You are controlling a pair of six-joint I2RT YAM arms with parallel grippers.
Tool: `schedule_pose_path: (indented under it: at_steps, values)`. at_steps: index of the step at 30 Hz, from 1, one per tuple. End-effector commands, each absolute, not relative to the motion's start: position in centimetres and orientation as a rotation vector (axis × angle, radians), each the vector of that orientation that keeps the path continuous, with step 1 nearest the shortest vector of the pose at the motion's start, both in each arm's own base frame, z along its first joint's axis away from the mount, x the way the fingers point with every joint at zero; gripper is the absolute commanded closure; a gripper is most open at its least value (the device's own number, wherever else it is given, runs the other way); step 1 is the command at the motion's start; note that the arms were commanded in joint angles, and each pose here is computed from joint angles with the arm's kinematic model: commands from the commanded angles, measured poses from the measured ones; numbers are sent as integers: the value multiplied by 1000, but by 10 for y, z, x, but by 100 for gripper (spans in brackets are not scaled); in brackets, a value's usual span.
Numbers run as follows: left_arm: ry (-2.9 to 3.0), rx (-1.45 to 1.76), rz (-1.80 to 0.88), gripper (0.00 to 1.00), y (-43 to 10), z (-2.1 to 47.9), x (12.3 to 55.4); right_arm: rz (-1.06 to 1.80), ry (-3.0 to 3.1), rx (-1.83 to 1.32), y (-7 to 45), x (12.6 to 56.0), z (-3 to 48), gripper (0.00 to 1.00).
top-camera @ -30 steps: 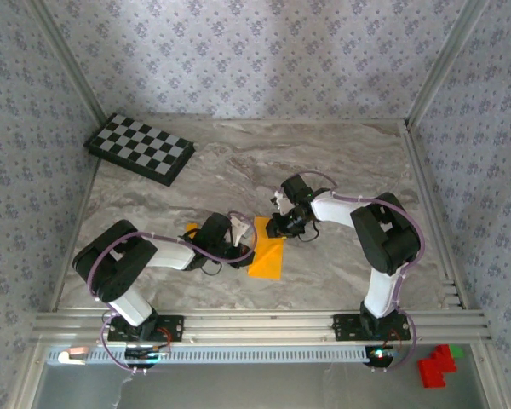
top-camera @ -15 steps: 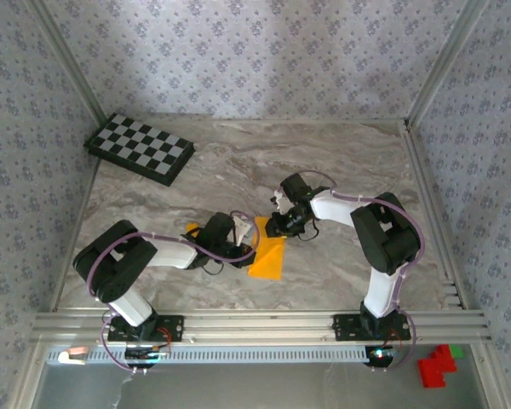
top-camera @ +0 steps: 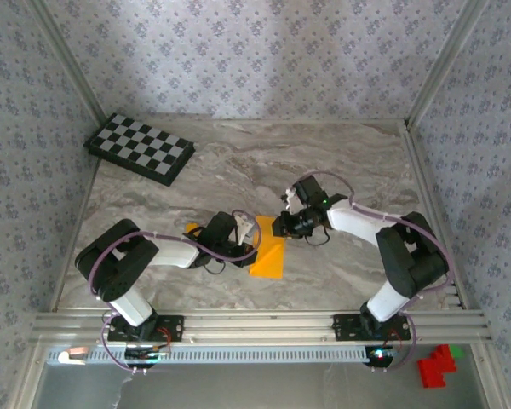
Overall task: Fold a paper plane with a square sheet of paper (pick it up from the middle)
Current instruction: Fold the triangle a second time at the center of the table.
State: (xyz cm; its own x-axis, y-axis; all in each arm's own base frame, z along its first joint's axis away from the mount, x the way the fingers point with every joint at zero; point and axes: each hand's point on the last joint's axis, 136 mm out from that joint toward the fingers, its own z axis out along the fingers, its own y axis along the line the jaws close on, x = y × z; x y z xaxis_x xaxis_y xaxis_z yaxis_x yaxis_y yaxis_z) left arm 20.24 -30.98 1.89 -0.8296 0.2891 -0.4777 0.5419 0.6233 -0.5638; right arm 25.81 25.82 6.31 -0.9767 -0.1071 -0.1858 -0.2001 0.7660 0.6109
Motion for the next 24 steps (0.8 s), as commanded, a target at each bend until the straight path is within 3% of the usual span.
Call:
schedule_pose_path:
  at_steps: [1, 10, 24]
  values:
    - [2686, 650, -857, 100, -288, -27, 188, 1103, 2824, -155, 275, 244, 64, 79]
    - [2692, 659, -859, 100, -289, -27, 187, 1107, 2862, -92, 292, 236, 42, 80]
    - [2702, 662, -850, 100, -288, -29, 186, 1006, 2951, -36, 273, 223, 11, 81]
